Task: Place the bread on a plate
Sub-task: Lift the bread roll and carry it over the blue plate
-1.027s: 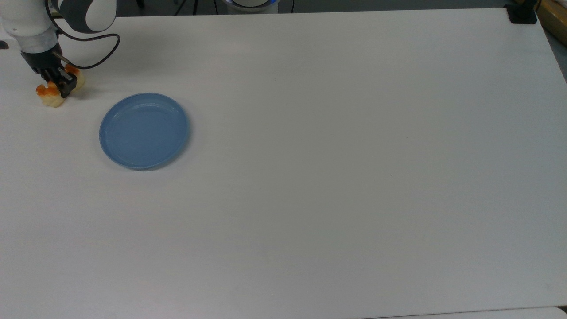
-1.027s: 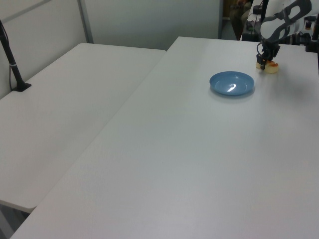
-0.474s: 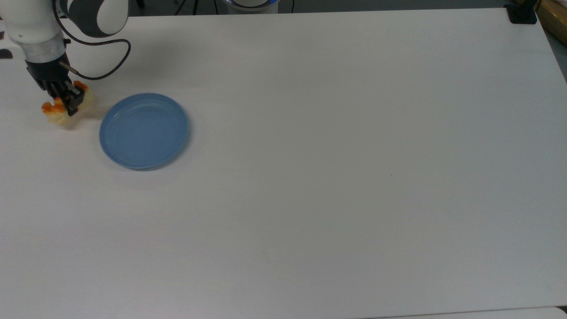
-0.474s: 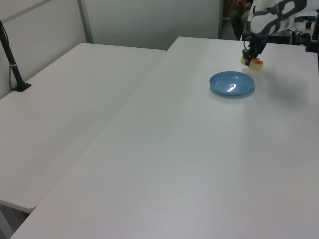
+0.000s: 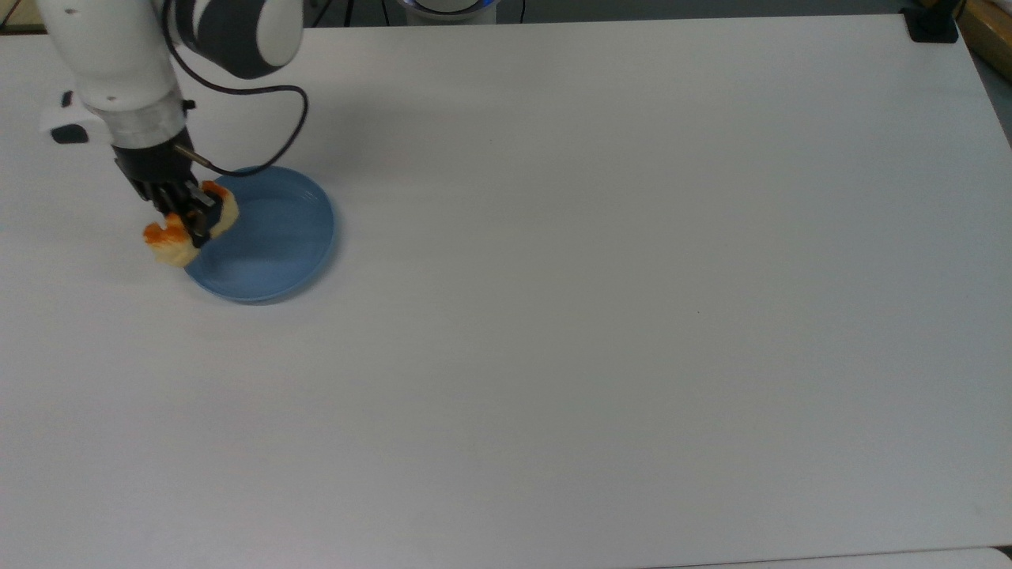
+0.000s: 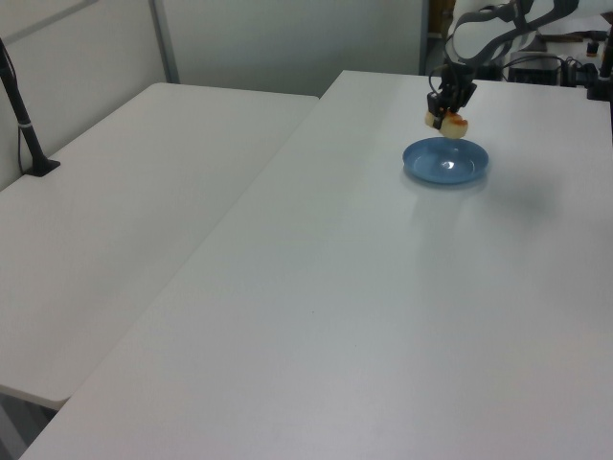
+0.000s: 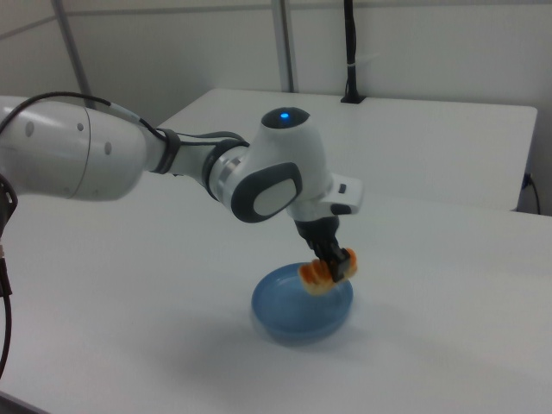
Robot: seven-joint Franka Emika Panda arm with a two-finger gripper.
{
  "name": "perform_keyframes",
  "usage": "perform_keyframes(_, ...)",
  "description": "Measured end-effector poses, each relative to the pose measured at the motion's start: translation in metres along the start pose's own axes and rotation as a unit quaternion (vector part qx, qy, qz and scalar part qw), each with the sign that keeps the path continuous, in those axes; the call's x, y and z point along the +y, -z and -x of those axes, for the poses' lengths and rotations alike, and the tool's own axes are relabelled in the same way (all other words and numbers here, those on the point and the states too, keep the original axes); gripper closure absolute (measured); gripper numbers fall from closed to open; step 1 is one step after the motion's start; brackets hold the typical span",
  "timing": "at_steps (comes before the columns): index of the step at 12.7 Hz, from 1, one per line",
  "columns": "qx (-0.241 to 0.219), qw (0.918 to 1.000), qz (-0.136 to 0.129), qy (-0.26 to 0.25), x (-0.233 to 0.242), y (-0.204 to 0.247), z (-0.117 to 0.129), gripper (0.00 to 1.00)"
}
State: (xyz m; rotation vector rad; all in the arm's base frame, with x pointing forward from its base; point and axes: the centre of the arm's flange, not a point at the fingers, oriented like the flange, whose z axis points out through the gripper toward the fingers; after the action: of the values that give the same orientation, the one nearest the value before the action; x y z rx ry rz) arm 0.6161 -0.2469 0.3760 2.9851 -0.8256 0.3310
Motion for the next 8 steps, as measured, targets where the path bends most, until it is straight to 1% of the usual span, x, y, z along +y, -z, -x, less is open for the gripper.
perform_keyframes(2,-0.007,0.9999,-0.008,0.007,-0.026,-0.002,0.006,0.61)
perform_keyframes(4,-0.028,0.9994,-0.009,0.019,-0.045,-0.008,0.016,0.60)
perform_keyframes(5,-0.036,0.9991,-0.007,0.022,-0.048,-0.013,0.020,0.60)
perform_keyframes(7,-0.041,0.9989,-0.005,0.023,-0.047,-0.018,0.022,0.56)
perform_keyframes(8,-0.043,0.9988,-0.003,0.023,-0.047,-0.020,0.024,0.56)
